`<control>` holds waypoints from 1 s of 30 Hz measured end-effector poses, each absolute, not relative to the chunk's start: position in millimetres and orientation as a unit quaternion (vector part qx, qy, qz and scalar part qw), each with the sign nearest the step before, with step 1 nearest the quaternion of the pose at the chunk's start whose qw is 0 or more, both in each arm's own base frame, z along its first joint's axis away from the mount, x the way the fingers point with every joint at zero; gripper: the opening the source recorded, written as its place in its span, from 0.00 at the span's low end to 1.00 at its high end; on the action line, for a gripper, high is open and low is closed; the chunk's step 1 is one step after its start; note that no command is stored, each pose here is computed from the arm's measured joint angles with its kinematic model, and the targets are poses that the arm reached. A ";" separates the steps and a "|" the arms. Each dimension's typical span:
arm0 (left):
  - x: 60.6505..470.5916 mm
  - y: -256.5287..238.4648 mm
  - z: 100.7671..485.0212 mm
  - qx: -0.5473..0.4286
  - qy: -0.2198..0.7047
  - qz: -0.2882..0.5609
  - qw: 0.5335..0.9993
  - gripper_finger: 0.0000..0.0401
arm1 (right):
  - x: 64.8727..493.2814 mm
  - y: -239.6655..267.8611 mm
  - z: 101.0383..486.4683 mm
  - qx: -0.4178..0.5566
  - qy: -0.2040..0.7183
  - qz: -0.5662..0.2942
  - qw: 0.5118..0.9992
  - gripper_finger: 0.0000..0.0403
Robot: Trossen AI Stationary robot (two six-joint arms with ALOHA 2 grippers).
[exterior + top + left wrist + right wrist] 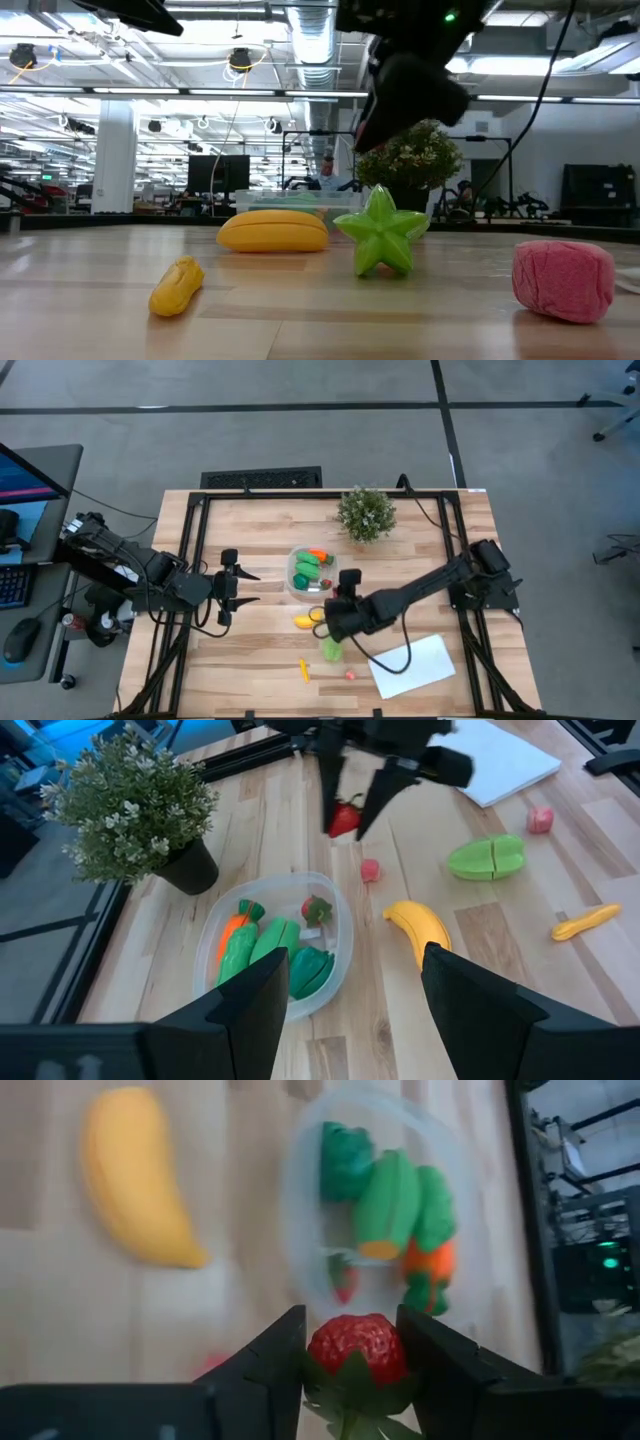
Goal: Pick and placing Produce into tupperware
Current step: Put the red strawberry into the transparent container
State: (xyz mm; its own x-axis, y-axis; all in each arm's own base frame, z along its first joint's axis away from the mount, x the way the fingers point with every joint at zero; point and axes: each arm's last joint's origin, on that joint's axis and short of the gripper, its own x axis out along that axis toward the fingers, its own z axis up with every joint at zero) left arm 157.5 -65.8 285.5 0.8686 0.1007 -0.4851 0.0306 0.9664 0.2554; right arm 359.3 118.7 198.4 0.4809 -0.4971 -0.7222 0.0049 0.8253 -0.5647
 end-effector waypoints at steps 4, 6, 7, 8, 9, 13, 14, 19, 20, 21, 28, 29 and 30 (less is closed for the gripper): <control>157.2 -65.6 285.1 0.130 0.258 0.018 0.957 0.55 | 367.5 95.2 199.6 -0.258 0.494 -0.169 0.813 0.38; 157.1 -65.6 285.0 0.130 0.259 0.018 0.957 0.55 | 370.9 83.4 199.8 -0.255 0.497 -0.179 0.810 0.39; 157.1 -65.6 284.9 0.131 0.259 0.018 0.957 0.55 | 372.2 77.6 199.9 -0.255 0.499 -0.182 0.808 0.39; 156.9 -65.6 284.6 0.131 0.260 0.018 0.956 0.55 | 373.4 72.0 199.9 -0.254 0.502 -0.185 0.805 0.38; 156.8 -65.5 284.4 0.133 0.262 0.018 0.956 0.55 | 374.8 66.8 199.9 -0.252 0.504 -0.187 0.805 0.38; 156.5 -65.3 283.9 0.138 0.264 0.017 0.954 0.55 | 380.2 50.4 200.8 -0.250 0.503 -0.191 0.805 0.35; 156.4 -65.2 283.9 0.139 0.264 0.017 0.954 0.55 | 381.5 47.2 201.2 -0.250 0.502 -0.190 0.806 0.35; 156.5 -65.3 283.9 0.141 0.265 0.016 0.954 0.55 | 389.7 33.2 203.1 -0.231 0.488 -0.172 0.824 0.36; 156.4 -65.3 283.8 0.142 0.265 0.016 0.954 0.55 | 390.9 30.5 203.5 -0.227 0.485 -0.170 0.827 0.37; 156.3 -65.2 283.6 0.142 0.266 0.016 0.953 0.55 | 391.9 28.6 203.8 -0.223 0.483 -0.167 0.830 0.38; 156.2 -65.2 283.5 0.143 0.267 0.017 0.953 0.55 | 395.8 20.8 204.9 -0.210 0.473 -0.155 0.841 0.36; 156.2 -65.1 283.5 0.143 0.267 0.017 0.953 0.55 | 396.3 21.0 205.1 -0.210 0.472 -0.150 0.843 0.35; 156.2 -65.2 283.5 0.143 0.267 0.017 0.953 0.55 | 396.7 21.1 205.3 -0.209 0.470 -0.149 0.844 0.34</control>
State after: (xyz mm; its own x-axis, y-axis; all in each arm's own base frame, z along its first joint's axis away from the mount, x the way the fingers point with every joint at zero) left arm 156.2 -65.2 283.5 0.8572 0.1076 -0.5036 0.0446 0.9588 0.2807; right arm 396.7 21.1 205.3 0.5135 -0.4479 -0.7319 0.0541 0.8682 -0.4933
